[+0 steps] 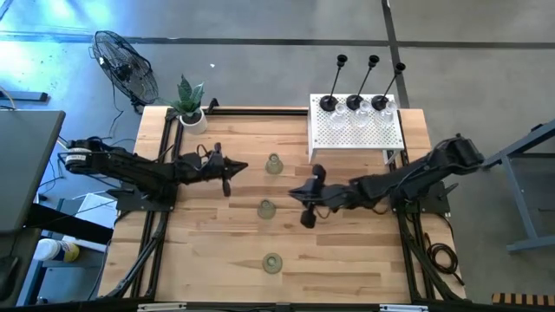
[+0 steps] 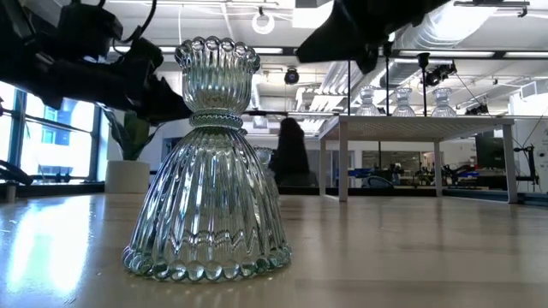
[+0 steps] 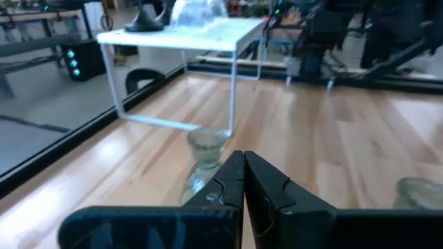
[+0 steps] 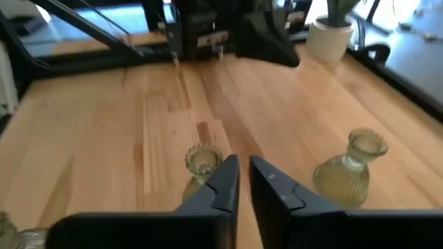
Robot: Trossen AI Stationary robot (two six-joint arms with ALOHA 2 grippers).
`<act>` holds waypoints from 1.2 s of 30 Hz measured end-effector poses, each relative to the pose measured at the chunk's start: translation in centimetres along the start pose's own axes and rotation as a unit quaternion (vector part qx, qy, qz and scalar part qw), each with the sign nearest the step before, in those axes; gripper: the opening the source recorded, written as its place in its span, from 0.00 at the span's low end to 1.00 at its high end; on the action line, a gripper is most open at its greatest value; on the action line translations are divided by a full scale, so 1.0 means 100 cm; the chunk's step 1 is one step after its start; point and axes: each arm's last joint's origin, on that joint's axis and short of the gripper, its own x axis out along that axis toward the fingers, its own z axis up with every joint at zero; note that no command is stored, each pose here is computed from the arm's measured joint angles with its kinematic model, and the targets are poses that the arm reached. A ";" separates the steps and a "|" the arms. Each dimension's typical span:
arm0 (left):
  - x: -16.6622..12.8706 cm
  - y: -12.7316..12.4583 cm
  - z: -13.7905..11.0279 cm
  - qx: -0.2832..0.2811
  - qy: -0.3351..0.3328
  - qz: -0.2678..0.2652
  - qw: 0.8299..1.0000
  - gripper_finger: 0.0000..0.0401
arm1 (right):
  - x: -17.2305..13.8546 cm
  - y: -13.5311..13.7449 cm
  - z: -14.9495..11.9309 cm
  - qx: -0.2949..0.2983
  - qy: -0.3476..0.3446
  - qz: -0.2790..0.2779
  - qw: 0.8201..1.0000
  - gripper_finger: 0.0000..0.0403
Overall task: Pick & Place candle stick holders
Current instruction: Put the bottom left green glass candle holder on the shelf
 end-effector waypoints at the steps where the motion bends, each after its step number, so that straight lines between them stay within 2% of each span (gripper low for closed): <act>1: 0.000 0.002 0.000 0.001 0.002 0.004 1.000 0.00 | 0.005 0.003 0.000 0.003 0.008 -0.002 1.000 0.10; 6: 0.000 0.004 -0.002 0.015 0.008 0.006 1.000 0.00 | 0.034 0.015 -0.002 0.003 0.045 -0.013 0.999 0.28; 14: 0.000 0.003 -0.003 0.026 0.017 -0.003 1.000 0.00 | 0.081 0.024 -0.005 0.020 0.086 0.004 0.996 0.62; 18: 0.000 0.002 -0.004 0.025 0.019 -0.020 0.999 0.00 | 0.092 0.025 -0.008 0.011 0.093 0.009 0.996 0.73; 21: 0.000 0.002 -0.005 0.026 0.025 -0.027 0.999 0.00 | 0.097 0.026 -0.012 0.006 0.093 0.010 0.996 0.77; 27: 0.000 0.002 -0.006 0.026 0.030 -0.027 0.999 0.00 | 0.111 0.025 -0.028 -0.006 0.098 0.002 0.995 0.77; 31: 0.000 0.002 -0.006 0.026 0.030 -0.027 0.999 0.00 | 0.121 0.020 -0.035 -0.003 0.097 -0.003 0.995 0.75; 36: 0.000 0.002 -0.006 0.026 0.031 -0.029 0.999 0.00 | 0.124 0.019 -0.030 -0.010 0.078 0.016 0.997 0.68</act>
